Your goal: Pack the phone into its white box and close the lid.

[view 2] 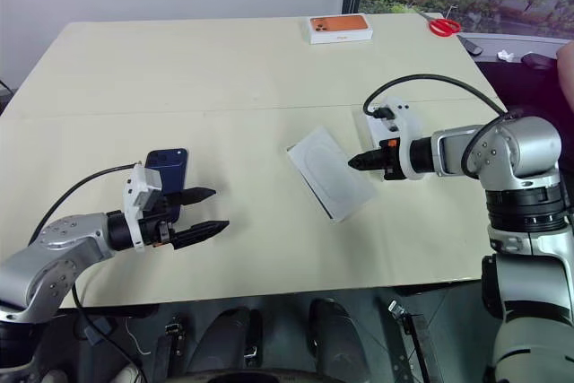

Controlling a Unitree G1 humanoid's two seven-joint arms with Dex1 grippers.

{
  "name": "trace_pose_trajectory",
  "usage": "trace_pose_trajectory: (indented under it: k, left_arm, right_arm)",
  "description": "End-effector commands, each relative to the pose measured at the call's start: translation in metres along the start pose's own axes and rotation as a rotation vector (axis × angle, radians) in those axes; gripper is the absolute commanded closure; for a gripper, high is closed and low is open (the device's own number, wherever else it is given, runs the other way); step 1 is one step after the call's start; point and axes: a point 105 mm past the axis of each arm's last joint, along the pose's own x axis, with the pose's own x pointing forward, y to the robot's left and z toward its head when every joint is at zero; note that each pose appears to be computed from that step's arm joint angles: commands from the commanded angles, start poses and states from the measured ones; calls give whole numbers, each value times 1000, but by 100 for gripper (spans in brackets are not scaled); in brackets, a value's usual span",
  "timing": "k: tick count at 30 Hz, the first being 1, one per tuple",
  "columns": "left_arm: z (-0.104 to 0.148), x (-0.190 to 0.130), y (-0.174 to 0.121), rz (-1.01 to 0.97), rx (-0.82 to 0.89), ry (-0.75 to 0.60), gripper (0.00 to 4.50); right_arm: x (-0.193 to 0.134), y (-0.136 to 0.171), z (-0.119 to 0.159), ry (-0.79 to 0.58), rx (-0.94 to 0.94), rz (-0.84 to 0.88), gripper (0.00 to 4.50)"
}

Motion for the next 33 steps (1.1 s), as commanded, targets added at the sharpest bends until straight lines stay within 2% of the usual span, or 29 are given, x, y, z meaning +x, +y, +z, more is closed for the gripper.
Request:
trace_pose_trajectory:
  k: [1,11,21,22,23,27,30,33]
  left_arm:
    - [3,2,-8,-25,14,-6,6]
    - [4,5,-11,-41,5,-10,6]
    - [4,7,-10,-44,5,-6,6]
    - [4,7,-10,-43,5,-6,0]
    - [4,7,-10,-42,6,-6,0]
    - [4,6,-9,-37,4,-7,0]
    - [5,5,-8,-24,5,-11,0]
    - [7,6,-5,0,2,-23,0]
  right_arm:
    - [-5,3,12,-36,-25,10,450]
    - [3,-8,13,-40,18,-20,450]
    - [9,-5,12,-46,17,-10,450]
    - [8,-4,13,-51,10,-11,392]
    - [7,-5,14,-58,-2,-21,366]
    - [2,-10,17,-73,-100,-103,173]
    - [-10,-9,26,-147,-201,-172,173]
    - [-16,4,29,-217,-410,-216,173]
